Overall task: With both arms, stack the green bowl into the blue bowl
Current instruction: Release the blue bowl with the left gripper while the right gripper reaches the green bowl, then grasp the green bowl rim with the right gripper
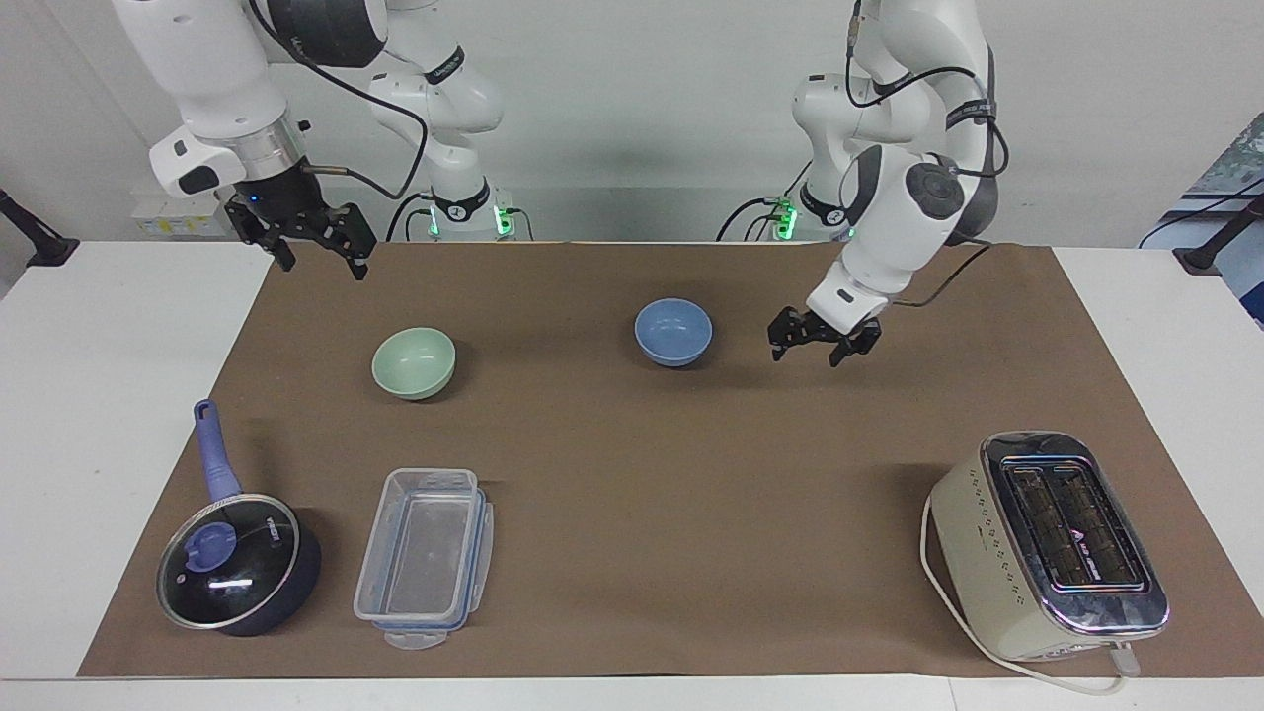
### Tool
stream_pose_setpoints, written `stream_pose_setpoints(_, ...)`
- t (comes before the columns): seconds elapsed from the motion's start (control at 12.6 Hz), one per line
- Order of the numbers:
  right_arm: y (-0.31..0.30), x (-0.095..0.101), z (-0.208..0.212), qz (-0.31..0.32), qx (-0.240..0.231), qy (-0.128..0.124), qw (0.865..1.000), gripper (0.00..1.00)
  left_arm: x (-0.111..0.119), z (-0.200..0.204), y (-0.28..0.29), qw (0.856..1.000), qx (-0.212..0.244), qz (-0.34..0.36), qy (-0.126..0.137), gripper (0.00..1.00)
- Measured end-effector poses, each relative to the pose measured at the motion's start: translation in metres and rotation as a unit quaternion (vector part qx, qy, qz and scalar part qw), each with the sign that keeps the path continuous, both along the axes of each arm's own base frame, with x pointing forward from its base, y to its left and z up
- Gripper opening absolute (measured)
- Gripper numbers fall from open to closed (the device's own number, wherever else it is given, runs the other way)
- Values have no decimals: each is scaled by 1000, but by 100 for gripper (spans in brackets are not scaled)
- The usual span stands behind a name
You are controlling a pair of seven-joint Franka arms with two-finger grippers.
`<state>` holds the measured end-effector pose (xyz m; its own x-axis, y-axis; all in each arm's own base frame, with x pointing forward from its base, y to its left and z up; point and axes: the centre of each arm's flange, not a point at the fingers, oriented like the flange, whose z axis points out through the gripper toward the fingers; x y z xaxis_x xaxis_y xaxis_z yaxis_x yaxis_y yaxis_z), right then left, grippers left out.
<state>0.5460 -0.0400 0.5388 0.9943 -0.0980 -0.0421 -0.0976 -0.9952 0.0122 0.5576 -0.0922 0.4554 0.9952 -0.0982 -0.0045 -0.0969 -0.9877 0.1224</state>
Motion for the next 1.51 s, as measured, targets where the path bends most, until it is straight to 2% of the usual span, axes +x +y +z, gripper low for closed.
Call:
stream_pose_setpoints(0.16, -10, -4, -48, 8, 1, 1, 1000, 100, 6, 17, 41, 999, 23, -22, 4, 100)
stream_pose_setpoints(0.4, -11, -18, -115, 8, 2, 6, 1000, 100, 9, 60, 59, 999, 33, -21, 19, 100)
stream_pose_setpoints(0.63, -9, -31, -146, 9, 4, 23, 1000, 100, 4, 116, 58, 999, 35, -5, 30, 100)
stream_pose_setpoints(0.79, -9, -35, -168, 9, 5, 26, 1000, 100, -1, 138, 58, 999, 36, -4, 38, 100)
stream_pose_setpoints(1.11, -10, -37, -214, 9, 8, 36, 999, 100, -1, 141, 58, 999, 37, -3, 38, 100)
stream_pose_setpoints(1.27, -13, -37, -222, 18, 10, 40, 999, 98, -1, 141, 58, 999, 37, -3, 38, 100)
stream_pose_setpoints(1.43, -16, -37, -222, 23, 10, 41, 999, 81, -1, 141, 58, 999, 37, -3, 39, 100)
stream_pose_setpoints(1.51, -16, -38, -222, 27, 11, 41, 999, 81, -1, 141, 58, 999, 37, -3, 39, 100)
